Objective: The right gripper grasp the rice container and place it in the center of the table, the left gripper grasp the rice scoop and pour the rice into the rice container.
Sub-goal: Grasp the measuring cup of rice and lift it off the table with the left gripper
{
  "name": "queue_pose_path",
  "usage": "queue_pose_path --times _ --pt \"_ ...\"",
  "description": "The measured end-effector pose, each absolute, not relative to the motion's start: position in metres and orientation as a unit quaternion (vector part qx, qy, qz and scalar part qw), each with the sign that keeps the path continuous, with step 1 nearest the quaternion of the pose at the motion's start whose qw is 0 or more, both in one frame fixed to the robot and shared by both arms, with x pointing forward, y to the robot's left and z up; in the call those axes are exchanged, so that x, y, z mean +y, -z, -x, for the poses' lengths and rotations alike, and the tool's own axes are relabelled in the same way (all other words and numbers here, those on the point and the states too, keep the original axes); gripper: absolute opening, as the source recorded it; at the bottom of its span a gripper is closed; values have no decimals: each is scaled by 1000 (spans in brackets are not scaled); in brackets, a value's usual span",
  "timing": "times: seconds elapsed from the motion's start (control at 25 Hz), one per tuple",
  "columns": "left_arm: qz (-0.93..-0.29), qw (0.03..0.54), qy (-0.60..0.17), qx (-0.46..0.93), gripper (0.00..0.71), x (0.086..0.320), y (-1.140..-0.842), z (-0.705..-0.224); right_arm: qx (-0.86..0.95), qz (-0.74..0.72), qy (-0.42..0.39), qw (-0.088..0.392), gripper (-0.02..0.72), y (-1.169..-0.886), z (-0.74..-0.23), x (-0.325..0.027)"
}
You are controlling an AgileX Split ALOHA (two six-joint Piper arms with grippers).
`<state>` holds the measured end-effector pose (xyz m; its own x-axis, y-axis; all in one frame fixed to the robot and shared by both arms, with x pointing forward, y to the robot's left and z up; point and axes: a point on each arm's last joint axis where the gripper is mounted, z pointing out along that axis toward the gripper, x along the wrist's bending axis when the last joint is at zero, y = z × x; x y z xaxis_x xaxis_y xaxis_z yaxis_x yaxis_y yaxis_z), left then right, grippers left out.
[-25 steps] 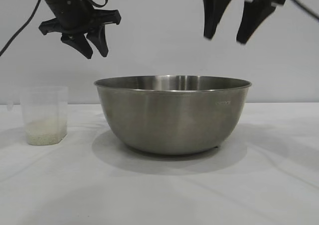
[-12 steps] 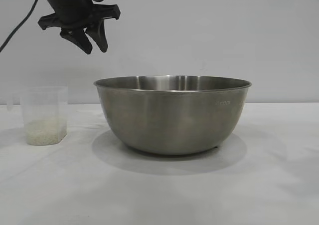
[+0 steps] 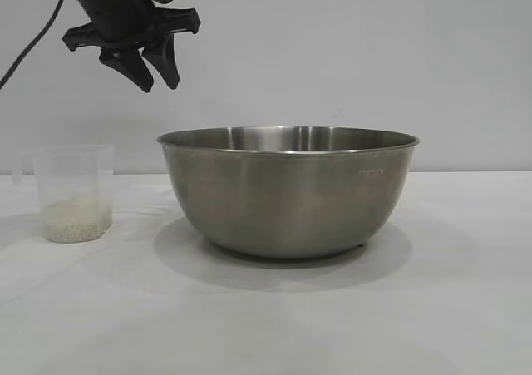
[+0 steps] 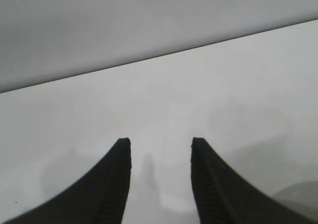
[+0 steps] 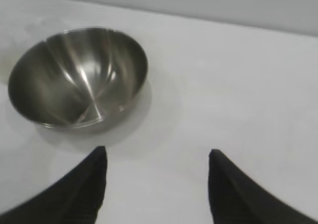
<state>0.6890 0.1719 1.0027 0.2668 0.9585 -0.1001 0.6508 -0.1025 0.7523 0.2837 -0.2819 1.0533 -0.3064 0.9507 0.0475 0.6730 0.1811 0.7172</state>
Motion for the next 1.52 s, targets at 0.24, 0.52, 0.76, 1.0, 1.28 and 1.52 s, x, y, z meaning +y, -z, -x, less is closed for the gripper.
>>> queue_pose_path --times 0.24,0.52,0.76,1.0,1.28,1.52 --pt "-717 365 -250 538 246 176 -1033 -682 737 -516 -359 248 405 -1056 -262 -290" --pt "-711 383 -268 525 246 179 -1062 -669 734 -507 -369 261 452 -1046 -245 -297" --pt "-699 401 -290 517 246 186 -1054 -634 728 -503 -381 269 403 -1044 -239 -300" --pt "-669 452 -359 468 246 198 -1048 -569 728 -503 -381 269 403 -1044 -238 -300" --pt "-641 480 -400 446 246 221 -1017 -502 728 -503 -381 269 403 -1044 -238 -300" --pt "-633 482 -420 436 246 234 -981 -468 728 -503 -381 269 403 -1044 -238 -300"
